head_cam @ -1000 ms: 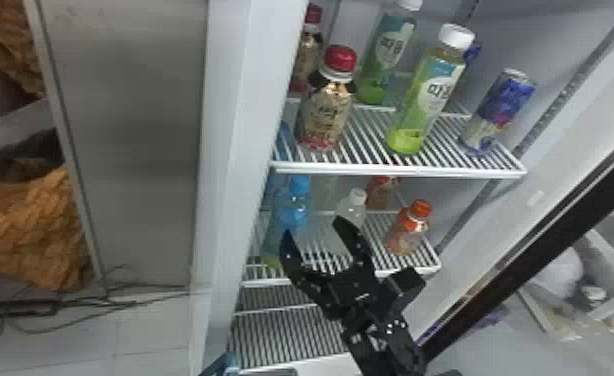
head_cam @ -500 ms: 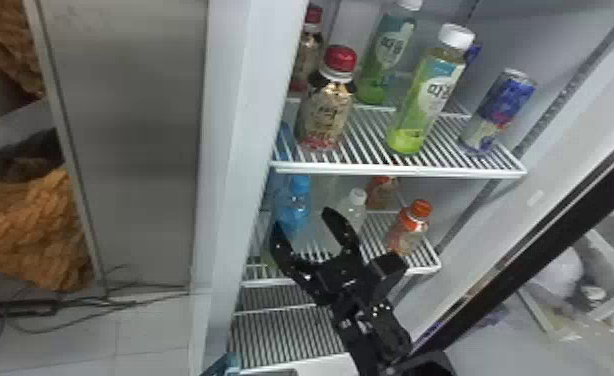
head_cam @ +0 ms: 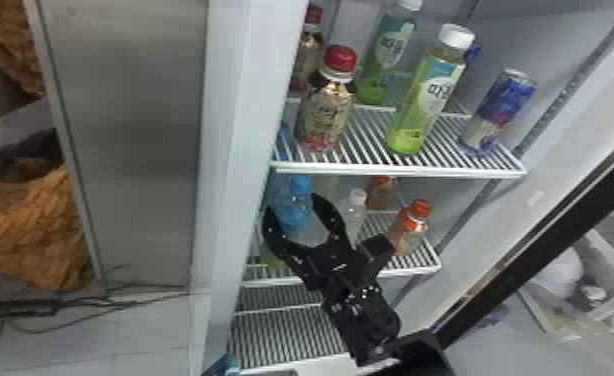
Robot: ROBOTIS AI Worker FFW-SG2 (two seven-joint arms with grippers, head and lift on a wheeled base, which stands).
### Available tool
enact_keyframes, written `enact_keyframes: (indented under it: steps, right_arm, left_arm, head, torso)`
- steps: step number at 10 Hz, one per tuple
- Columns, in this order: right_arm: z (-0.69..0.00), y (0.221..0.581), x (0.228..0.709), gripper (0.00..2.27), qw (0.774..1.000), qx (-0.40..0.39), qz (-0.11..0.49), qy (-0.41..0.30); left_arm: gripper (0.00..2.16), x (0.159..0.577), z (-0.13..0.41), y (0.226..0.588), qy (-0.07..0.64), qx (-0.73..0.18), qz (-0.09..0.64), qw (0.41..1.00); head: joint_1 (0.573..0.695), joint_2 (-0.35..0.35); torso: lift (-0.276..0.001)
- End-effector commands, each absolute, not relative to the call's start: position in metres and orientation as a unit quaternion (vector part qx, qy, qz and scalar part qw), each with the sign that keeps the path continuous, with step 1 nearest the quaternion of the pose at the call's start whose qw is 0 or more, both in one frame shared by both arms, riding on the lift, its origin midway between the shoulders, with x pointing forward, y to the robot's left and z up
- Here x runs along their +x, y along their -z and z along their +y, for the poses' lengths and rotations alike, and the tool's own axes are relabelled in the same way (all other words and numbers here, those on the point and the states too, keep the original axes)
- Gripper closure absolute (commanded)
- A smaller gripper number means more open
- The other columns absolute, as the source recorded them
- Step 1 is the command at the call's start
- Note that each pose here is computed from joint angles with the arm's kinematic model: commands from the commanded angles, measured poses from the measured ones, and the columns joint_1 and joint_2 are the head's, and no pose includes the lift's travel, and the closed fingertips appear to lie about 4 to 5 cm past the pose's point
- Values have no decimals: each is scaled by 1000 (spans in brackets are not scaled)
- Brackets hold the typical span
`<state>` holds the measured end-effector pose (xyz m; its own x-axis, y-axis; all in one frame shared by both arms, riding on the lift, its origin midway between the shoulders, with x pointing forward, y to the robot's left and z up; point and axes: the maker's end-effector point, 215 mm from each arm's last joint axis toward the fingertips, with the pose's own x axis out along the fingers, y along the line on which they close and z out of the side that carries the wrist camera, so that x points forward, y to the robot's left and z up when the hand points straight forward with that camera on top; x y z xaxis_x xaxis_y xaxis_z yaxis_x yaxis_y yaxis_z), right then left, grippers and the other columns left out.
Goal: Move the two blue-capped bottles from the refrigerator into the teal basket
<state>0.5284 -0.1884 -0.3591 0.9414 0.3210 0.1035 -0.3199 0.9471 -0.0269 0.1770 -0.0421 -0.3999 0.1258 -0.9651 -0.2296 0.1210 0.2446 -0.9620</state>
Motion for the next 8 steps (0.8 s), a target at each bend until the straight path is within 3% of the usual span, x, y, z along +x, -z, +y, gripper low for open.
enact_keyframes:
  steps: [1,2,8]
  right_arm:
    - [-187,358,526,506,985,-3,-54,-163]
    - [-192,359,520,598,986,-2,-48,-157]
    - [-210,323,479,618,987,0,-64,-144]
  left_arm:
    - [1157,176,-42,400,441,-429,493,615]
    - [1157,175,-43,399,441,-431,493,614]
    - [1157,178,-42,398,439,-435,489,616]
  head:
    - [695,-350]
    - [695,-350]
    - [695,-350]
  torso:
    - [-167]
    - [-167]
    - [-167]
